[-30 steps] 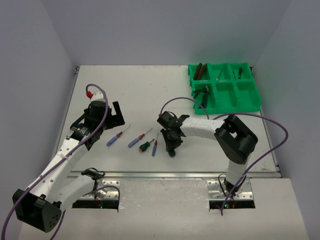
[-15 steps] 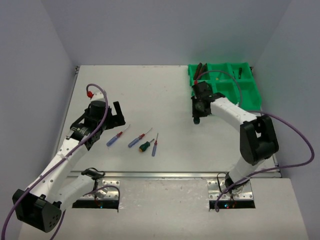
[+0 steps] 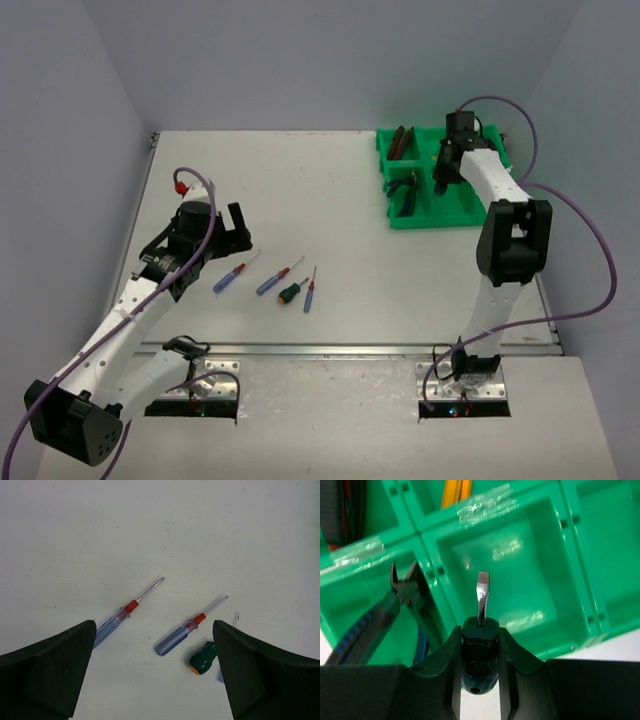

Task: Sort the tools into containers

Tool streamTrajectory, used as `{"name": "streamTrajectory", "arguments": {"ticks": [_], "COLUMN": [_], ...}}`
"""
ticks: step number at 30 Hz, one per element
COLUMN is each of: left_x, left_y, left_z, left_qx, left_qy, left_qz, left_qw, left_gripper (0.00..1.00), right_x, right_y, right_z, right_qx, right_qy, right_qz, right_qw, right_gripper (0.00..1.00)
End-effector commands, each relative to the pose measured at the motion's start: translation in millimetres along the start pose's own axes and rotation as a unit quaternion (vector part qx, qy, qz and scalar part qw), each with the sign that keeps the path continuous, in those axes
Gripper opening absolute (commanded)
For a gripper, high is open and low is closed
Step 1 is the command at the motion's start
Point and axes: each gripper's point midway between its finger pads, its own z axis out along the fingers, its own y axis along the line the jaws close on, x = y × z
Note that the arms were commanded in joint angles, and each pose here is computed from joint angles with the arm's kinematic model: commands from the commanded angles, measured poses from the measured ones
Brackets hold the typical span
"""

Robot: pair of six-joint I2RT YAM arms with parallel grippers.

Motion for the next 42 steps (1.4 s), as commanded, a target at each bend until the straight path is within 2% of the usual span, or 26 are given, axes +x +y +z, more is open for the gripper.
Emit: {"name": "streamTrajectory", "arguments": {"ticks": [1, 2, 3, 5, 6, 7, 11, 13, 14, 18, 22, 25, 27, 29, 30, 35, 42], "left_x": [-9, -9, -9, -8, -8, -7, -7, -8, -9, -12, -18, -25, -36, -43, -45, -57, -60], "left_y": [-7, -7, -7, -7, -7, -7, -5, -4, -3, 2, 11, 20, 34, 41, 44, 47, 50], "left_z": [-3, -3, -3, -3, -2, -2, 0, -1, -1, -2, -6, -13, -23, -33, -38, -59, -66], "left_qx": [0.017, 0.017, 0.017, 0.017, 0.016, 0.016, 0.011, 0.007, 0.005, -0.01, -0.036, -0.057, -0.092, -0.104, -0.108, -0.092, -0.095], "left_qy": [-0.023, -0.024, -0.023, -0.021, -0.021, -0.02, -0.018, -0.02, -0.021, -0.028, -0.044, -0.062, -0.09, -0.112, -0.12, -0.169, -0.176], "left_qz": [0.005, 0.004, 0.004, 0.005, 0.006, 0.006, 0.007, 0.006, 0.005, 0.002, -0.008, -0.019, -0.038, -0.055, -0.062, -0.086, -0.092], "left_qw": [1.0, 1.0, 1.0, 1.0, 1.0, 1.0, 1.0, 1.0, 1.0, 1.0, 0.998, 0.996, 0.991, 0.987, 0.985, 0.978, 0.975], "left_gripper": [1.0, 1.0, 1.0, 1.0, 1.0, 1.0, 1.0, 1.0, 1.0, 1.0, 1.0, 1.0, 1.0, 1.0, 1.0, 1.0, 1.0], "right_x": [-25, -27, -26, -23, -23, -21, -21, -22, -19, 12, 93, 146, 191, 216, 229, 266, 300], "right_y": [-5, -15, -20, -24, -24, -23, -4, 11, 26, 85, 160, 215, 245, 259, 261, 276, 307], "right_z": [-2, 1, 4, 4, 3, 1, -26, -46, -59, -109, -143, -183, -198, -202, -200, -208, -202], "right_qx": [0.011, 0.018, 0.021, 0.023, 0.023, 0.019, -0.024, -0.037, -0.043, -0.062, -0.16, -0.225, -0.246, -0.235, -0.206, -0.173, -0.17], "right_qy": [-0.011, -0.01, -0.006, -0.001, -0.001, 0.003, 0.001, -0.02, -0.035, -0.086, -0.065, -0.103, -0.071, -0.059, -0.072, -0.067, -0.053], "right_qz": [-0.01, -0.003, 0.002, 0.008, 0.008, 0.009, 0.007, -0.009, -0.025, -0.067, -0.072, -0.122, -0.117, -0.124, -0.131, -0.089, -0.077], "right_qw": [1.0, 1.0, 1.0, 1.0, 1.0, 1.0, 1.0, 0.999, 0.998, 0.992, 0.982, 0.961, 0.96, 0.962, 0.967, 0.979, 0.981], "right_gripper": [0.04, 0.09, 0.2, 0.5, 0.53, 0.63, 0.77, 0.94, 0.99, 0.99, 0.99, 0.99, 0.99, 0.99, 0.99, 0.99, 0.96]}}
